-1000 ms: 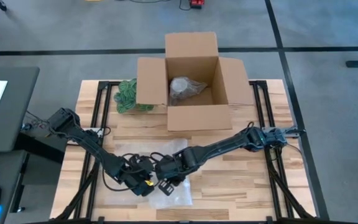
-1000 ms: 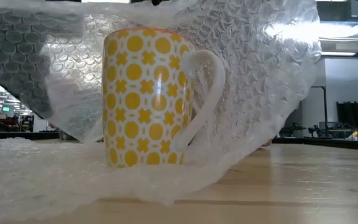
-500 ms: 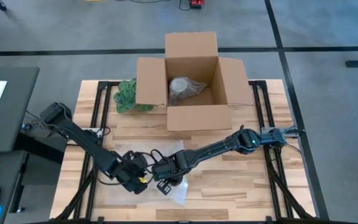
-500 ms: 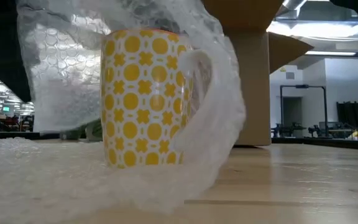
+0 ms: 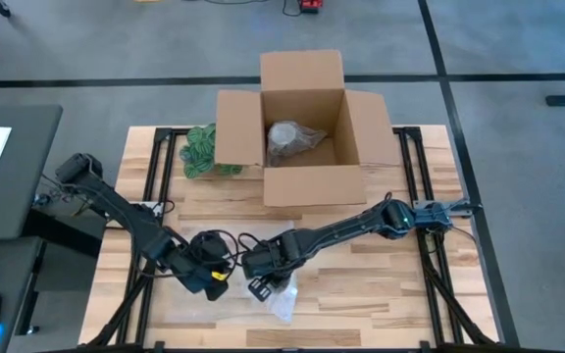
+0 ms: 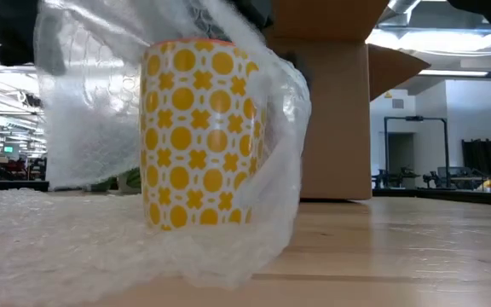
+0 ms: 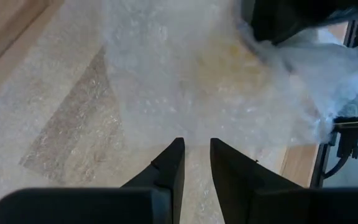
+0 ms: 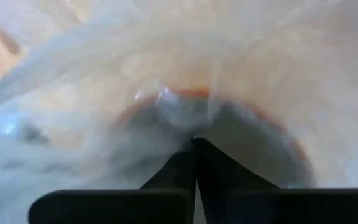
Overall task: Wrap mug
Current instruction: Wrap the yellow mug with bubble wrap
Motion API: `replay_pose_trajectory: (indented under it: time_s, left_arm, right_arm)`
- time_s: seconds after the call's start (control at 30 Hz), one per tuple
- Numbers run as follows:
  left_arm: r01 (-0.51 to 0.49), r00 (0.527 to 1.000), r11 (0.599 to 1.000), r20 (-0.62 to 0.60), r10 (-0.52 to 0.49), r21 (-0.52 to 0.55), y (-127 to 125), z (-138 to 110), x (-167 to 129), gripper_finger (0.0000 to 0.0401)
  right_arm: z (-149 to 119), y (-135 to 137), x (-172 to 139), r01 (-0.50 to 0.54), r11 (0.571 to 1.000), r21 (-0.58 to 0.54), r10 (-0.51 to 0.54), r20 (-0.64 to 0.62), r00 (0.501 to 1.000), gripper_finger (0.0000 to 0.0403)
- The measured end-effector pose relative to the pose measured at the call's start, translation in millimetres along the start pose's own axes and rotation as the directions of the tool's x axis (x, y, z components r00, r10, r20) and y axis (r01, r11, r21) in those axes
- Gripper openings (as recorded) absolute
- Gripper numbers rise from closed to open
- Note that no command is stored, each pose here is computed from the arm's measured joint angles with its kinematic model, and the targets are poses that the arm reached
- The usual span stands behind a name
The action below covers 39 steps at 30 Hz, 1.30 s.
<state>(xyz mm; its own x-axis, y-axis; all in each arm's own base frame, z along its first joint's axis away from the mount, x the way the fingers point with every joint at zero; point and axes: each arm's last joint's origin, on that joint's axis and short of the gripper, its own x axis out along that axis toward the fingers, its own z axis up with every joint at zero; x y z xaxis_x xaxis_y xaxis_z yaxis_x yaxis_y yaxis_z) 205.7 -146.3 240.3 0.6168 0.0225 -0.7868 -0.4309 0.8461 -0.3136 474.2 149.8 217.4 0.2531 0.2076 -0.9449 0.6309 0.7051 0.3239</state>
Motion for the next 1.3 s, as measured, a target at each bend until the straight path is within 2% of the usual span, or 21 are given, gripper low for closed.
replay_pose_trajectory:
  time_s: [0.23,0.37,0.53,0.67,0.87,1.07,1.2,1.3]
  left_arm:
    - [0.008,1.0,1.0,0.016,-0.008,-0.006,0,2,-3,0.0056]
    - [0.008,1.0,1.0,0.015,-0.008,-0.005,0,2,-3,0.0056]
    - [0.007,1.0,1.0,0.015,-0.007,0.003,0,2,-3,0.0056]
    - [0.011,1.0,1.0,0.01,-0.011,0.003,1,2,-4,0.0056]
    - [0.046,0.999,0.999,0.008,-0.046,-0.001,2,4,-13,0.0056]
    - [0.081,0.996,0.997,0.028,-0.081,-0.008,6,9,-25,0.0056]
    - [0.099,0.994,0.995,0.041,-0.098,-0.016,8,11,-31,0.0056]
    - [0.112,0.992,0.993,0.054,-0.111,-0.022,10,12,-35,0.0056]
  right_arm:
    - [-4,-4,-36,-0.001,0.999,0.033,0.001,-0.003,1.0,0.0]
    - [-6,-3,-58,-0.047,0.998,0.048,0.046,0.025,0.999,0.0]
    - [-6,3,-64,-0.081,0.996,0.047,0.075,0.117,0.99,0.0]
    - [-5,9,-54,-0.108,0.994,0.031,0.103,0.129,0.986,0.0]
    - [-3,5,-9,-0.008,1.0,-0.001,0.008,0.068,0.998,0.0]
    - [-1,1,25,0.047,0.999,-0.02,-0.046,0.035,0.998,0.0]
    - [-2,-1,26,0.072,0.997,-0.024,-0.071,0.021,0.997,0.0]
    - [-3,-3,16,0.083,0.996,-0.021,-0.083,0.015,0.996,0.0]
